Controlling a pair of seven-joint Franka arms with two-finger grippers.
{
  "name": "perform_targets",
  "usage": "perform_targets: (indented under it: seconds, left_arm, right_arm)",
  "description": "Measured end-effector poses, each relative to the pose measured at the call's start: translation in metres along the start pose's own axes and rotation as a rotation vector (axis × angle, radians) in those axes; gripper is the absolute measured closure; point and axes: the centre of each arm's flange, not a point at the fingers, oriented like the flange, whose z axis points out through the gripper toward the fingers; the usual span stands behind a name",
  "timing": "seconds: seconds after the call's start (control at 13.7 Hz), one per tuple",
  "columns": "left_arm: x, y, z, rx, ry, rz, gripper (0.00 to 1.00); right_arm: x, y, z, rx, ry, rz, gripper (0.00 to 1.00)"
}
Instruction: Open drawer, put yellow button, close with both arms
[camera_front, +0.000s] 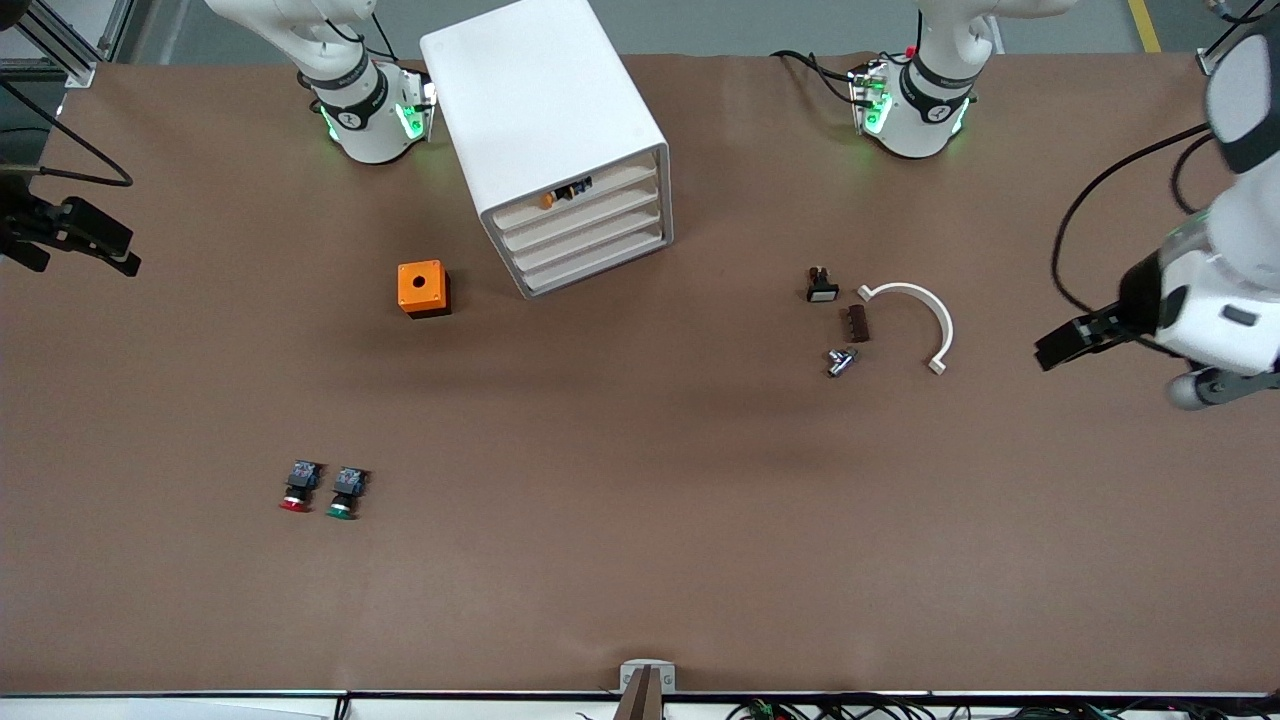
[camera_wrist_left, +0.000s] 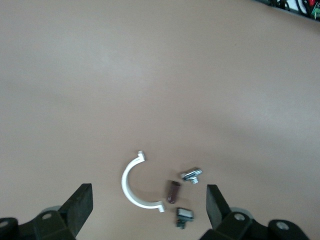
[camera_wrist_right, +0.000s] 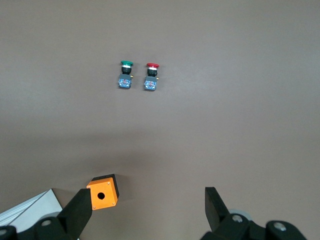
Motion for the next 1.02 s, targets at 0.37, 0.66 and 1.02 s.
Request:
perform_targets:
  seconds: [0.37, 0.66, 1.02]
  left_arm:
    - [-0.053, -0.022, -0.032, -0.015, 0.005, 0.059, 0.0]
    - [-0.099, -0.029, -0.045, -0.042, 0.005, 0.096, 0.0]
    - [-0.123, -0.022, -0.046, -0.035, 0.006, 0.123, 0.0]
  right_arm:
    - [0.0, -0.006, 0.0, 0.0, 0.003, -0.012, 0.0]
    - [0.0, -0.008, 0.0, 0.0, 0.003, -0.014, 0.0]
    - [0.0, -0.008, 0.0, 0.0, 0.003, -0.015, 0.0]
